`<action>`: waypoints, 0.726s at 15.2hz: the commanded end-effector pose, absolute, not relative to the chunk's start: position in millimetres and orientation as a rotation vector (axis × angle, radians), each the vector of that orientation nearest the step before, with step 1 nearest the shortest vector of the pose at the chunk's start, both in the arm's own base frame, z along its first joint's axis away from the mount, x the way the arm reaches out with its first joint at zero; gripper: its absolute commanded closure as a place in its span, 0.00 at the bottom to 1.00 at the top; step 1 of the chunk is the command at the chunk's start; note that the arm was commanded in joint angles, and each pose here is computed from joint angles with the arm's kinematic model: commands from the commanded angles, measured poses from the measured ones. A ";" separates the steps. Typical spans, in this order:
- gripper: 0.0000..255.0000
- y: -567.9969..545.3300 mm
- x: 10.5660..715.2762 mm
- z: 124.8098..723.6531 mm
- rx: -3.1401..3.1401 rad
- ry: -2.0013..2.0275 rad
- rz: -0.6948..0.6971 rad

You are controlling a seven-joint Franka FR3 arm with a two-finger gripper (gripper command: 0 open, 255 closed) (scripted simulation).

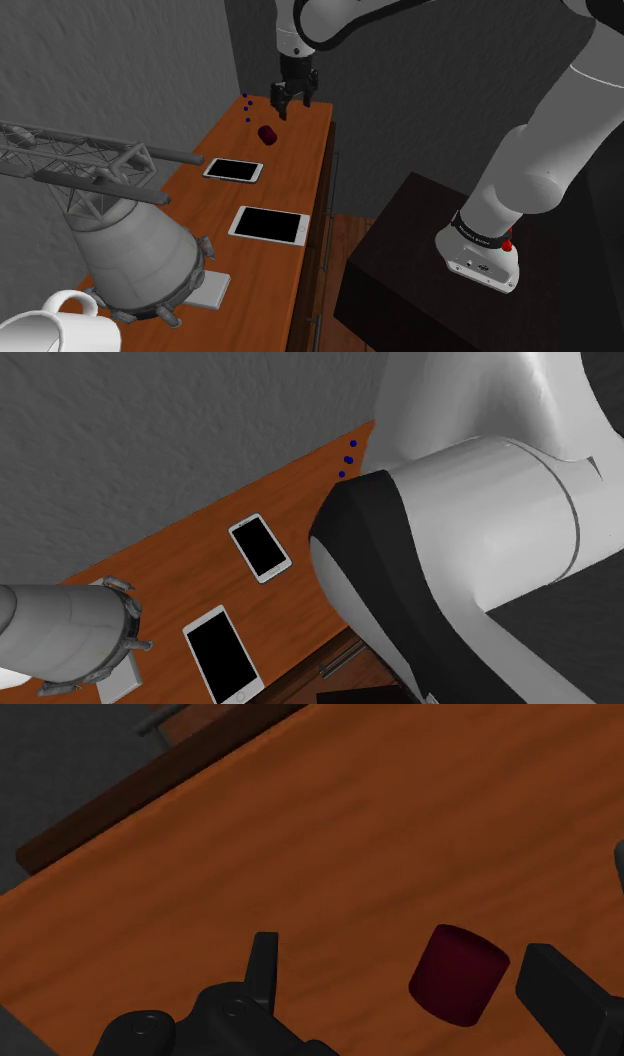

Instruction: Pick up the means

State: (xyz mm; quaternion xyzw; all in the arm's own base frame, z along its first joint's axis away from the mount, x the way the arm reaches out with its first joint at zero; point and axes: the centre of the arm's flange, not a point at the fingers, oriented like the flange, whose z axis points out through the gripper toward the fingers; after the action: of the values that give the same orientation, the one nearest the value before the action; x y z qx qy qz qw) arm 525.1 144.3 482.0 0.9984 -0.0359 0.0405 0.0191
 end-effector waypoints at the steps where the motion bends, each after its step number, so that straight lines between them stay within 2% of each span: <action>1: 0.00 158.2 545.5 471.8 3.094 -0.119 0.131; 6: 0.00 194.0 596.5 449.6 3.080 -0.135 0.144; 11: 0.00 197.2 601.2 426.5 3.079 -0.136 0.145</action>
State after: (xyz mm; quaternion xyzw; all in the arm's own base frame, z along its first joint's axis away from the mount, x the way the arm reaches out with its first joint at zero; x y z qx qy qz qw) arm 601.1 196.3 431.3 0.9975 -0.0439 0.0466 0.0282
